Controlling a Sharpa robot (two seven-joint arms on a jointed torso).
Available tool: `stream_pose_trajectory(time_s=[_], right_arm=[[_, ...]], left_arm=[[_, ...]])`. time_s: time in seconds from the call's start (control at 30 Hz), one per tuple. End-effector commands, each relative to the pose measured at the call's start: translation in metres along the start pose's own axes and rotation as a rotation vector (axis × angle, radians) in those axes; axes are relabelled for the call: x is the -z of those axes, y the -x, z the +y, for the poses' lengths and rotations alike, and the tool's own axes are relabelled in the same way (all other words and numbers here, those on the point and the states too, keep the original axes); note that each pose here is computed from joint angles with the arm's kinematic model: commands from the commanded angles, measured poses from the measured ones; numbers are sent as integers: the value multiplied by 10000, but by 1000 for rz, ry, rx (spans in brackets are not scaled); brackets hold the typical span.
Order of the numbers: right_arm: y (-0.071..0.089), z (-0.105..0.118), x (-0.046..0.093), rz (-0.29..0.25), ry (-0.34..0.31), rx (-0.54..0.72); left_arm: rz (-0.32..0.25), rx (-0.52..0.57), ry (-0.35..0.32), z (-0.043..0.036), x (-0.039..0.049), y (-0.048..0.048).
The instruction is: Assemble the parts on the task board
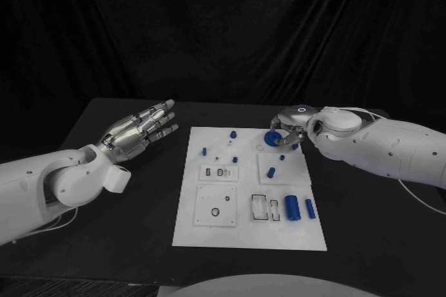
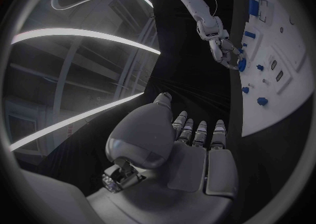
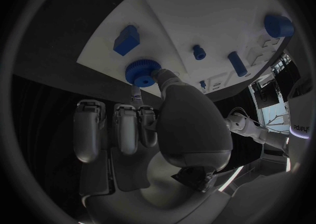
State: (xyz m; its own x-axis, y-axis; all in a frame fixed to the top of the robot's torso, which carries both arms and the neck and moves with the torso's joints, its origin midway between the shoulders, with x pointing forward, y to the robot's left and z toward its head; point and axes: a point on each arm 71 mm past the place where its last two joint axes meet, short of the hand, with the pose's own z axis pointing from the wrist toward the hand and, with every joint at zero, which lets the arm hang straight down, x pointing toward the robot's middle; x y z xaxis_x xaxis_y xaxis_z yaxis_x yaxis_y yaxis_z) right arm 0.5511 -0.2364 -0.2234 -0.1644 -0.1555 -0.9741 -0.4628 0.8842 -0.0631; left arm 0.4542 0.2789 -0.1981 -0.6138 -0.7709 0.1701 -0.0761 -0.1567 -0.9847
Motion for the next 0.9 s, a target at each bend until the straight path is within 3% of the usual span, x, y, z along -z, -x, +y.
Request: stream_pose_trajectory(time_s=[0.03, 0.5, 0.9], right_arm=[[-41, 27, 29, -21, 19, 6], [330, 253, 37, -99, 87, -7], [437, 608, -101, -83, 169, -41]], left_arm=[[16, 10, -7, -3, 3, -13], [20, 13, 2, 3, 8, -14], [27, 16, 7, 10, -3, -27]])
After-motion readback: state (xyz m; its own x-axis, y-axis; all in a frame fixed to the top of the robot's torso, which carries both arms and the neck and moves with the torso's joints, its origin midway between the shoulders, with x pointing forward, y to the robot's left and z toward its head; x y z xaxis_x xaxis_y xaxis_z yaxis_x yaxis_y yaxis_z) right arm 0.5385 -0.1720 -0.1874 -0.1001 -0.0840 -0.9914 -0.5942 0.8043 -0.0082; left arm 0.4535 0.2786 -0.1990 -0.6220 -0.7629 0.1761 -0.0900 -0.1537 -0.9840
